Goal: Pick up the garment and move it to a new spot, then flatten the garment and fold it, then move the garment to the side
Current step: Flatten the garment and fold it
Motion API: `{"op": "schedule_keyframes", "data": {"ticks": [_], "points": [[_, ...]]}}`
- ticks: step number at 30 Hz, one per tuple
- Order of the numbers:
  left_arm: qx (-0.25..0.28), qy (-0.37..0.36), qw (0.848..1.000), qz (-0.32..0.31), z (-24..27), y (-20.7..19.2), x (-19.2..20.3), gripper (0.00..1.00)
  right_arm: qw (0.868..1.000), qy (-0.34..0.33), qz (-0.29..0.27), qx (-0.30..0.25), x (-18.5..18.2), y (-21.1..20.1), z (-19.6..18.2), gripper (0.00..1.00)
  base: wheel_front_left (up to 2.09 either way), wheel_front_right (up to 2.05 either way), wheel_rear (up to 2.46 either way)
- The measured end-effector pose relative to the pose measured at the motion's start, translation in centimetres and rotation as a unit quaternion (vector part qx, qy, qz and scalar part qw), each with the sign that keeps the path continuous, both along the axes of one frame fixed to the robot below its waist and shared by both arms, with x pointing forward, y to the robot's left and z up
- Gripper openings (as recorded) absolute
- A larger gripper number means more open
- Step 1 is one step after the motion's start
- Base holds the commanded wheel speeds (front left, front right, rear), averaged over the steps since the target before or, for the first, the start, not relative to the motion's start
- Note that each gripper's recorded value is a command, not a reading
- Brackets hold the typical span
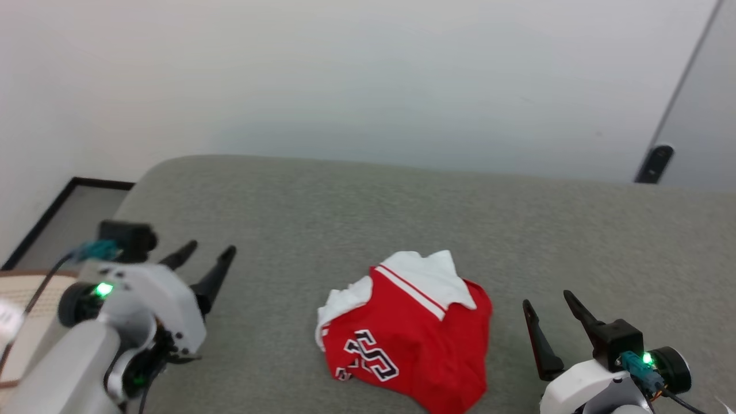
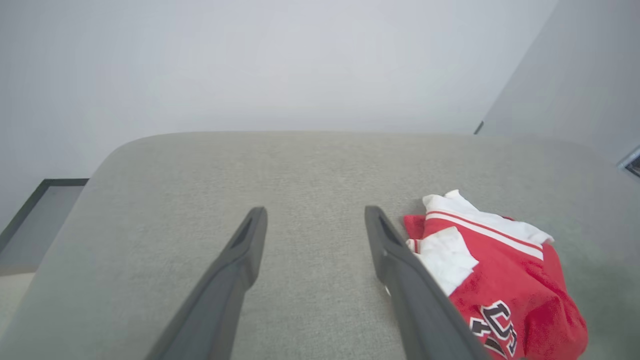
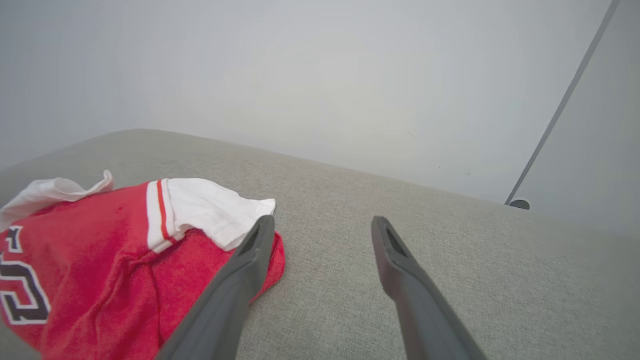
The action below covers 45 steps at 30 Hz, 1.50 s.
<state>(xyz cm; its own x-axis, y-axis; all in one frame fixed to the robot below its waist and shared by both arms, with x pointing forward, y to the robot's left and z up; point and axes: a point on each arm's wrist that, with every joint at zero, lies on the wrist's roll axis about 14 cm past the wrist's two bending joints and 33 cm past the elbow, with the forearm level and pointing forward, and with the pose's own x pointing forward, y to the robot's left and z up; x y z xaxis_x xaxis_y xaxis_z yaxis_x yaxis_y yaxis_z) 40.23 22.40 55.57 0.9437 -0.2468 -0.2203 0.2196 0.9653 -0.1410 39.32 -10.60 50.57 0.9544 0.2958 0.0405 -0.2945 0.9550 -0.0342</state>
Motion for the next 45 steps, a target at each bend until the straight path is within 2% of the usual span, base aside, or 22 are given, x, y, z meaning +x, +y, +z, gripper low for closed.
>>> {"op": "schedule_keyframes", "data": {"ticks": [3, 7, 11, 15, 17, 21, 24, 30, 37, 40, 45], "points": [[-0.023, -0.068, 0.996, 0.051, 1.1, 2.7, -1.4, 1.00, 1.000, 0.002, 0.022, 0.002, 0.4, 1.5, 0.2, 1.00, 0.00, 0.00, 0.00], [-0.023, -0.130, 0.985, 0.108, 1.4, 5.7, -4.0, 1.00, 0.998, 0.019, 0.066, -0.001, 1.3, 4.0, 0.8, 1.00, 0.00, 0.00, 0.00], [-0.040, -0.150, 0.973, 0.172, 0.5, 8.5, -6.7, 1.00, 0.992, 0.042, 0.112, -0.044, 2.6, 5.9, 1.3, 1.00, 0.00, 0.00, 0.00], [-0.072, -0.158, 0.960, 0.219, -0.1, 10.0, -8.9, 1.00, 0.984, 0.080, 0.133, -0.088, 4.4, 6.5, 1.3, 1.00, 0.00, 0.00, 0.00], [-0.085, -0.161, 0.954, 0.239, -0.3, 10.8, -10.0, 1.00, 0.979, 0.109, 0.144, -0.093, 5.0, 7.2, 1.3, 1.00, 0.00, 0.00, 0.00], [-0.096, -0.160, 0.947, 0.263, -1.1, 11.4, -12.0, 1.00, 0.961, 0.157, 0.169, -0.151, 6.0, 8.4, 0.5, 1.00, 0.00, 0.00, 0.00], [-0.108, -0.167, 0.940, 0.277, -0.9, 11.9, -13.1, 1.00, 0.941, 0.193, 0.181, -0.209, 6.7, 8.9, -0.3, 1.00, 0.00, 0.00, 0.00], [-0.128, -0.168, 0.934, 0.290, -1.2, 11.6, -13.8, 1.00, 0.913, 0.261, 0.181, -0.254, 9.1, 9.5, -1.1, 1.00, 0.00, 0.00, 0.00], [-0.143, -0.155, 0.931, 0.298, -2.2, 10.5, -12.9, 1.00, 0.876, 0.363, 0.156, -0.278, 11.5, 8.7, -4.1, 1.00, 0.00, 0.00, 0.00], [-0.146, -0.151, 0.928, 0.307, -2.6, 10.6, -12.8, 1.00, 0.856, 0.403, 0.155, -0.283, 11.5, 8.8, -6.0, 1.00, 0.00, 0.00, 0.00], [-0.150, -0.145, 0.923, 0.322, -3.3, 10.8, -12.7, 1.00, 0.835, 0.440, 0.169, -0.285, 11.0, 9.7, -9.1, 1.00, 0.00, 0.00, 0.00]]}}
